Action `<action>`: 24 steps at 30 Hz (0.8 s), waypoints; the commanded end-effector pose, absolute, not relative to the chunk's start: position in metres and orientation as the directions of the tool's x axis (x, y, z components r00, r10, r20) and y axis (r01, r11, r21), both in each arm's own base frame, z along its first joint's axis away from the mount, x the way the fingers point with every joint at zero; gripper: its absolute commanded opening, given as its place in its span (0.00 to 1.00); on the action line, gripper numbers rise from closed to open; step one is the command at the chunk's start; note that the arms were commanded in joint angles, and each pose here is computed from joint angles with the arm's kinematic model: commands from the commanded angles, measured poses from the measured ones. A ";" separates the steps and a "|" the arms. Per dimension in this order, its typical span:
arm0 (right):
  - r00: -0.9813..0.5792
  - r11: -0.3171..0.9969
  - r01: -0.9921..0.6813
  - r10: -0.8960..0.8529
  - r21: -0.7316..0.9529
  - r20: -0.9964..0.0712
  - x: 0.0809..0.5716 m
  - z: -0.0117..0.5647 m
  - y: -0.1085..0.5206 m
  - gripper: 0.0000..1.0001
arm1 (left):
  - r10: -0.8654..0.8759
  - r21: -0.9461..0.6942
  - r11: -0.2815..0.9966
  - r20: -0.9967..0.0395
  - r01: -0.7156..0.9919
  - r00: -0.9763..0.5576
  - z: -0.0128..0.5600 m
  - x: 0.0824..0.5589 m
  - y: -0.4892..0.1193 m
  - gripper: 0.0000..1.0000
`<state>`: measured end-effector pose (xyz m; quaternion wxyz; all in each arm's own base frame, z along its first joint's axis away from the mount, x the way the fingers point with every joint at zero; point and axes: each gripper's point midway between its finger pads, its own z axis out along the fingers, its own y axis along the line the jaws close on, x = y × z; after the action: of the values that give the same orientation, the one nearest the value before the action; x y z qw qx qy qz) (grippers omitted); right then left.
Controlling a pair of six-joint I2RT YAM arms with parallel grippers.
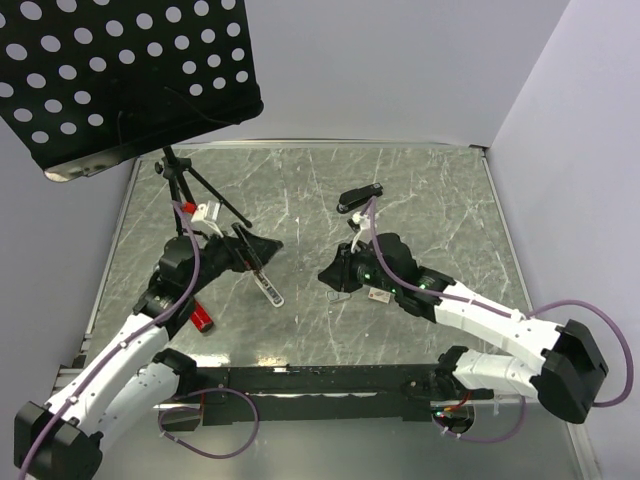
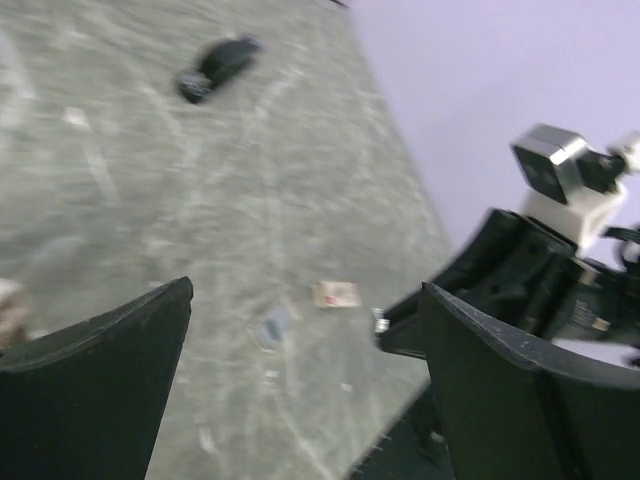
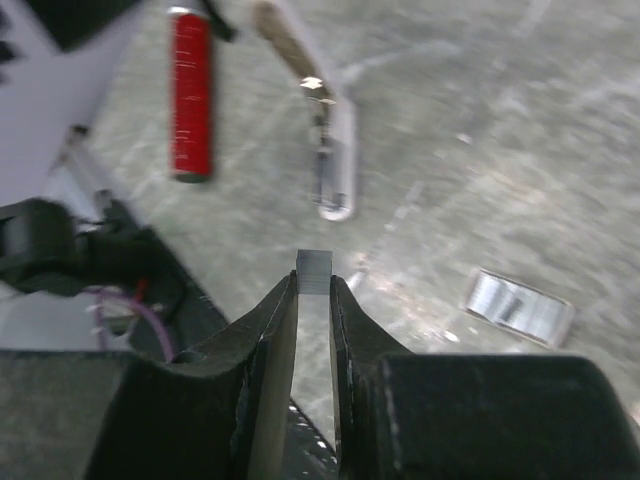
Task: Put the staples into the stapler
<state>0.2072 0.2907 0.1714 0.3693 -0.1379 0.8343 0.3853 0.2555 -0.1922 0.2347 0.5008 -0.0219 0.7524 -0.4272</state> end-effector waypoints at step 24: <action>-0.356 0.348 -0.853 0.158 0.390 -0.921 0.185 0.286 0.313 0.28 | -0.575 -0.980 0.198 -0.135 0.022 -0.807 0.277 0.213 -0.274 0.89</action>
<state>0.1892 0.3121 0.2549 0.4617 -0.2455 0.6976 0.4899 0.2121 -0.2698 0.2535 0.2748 -0.1578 0.7459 -0.5859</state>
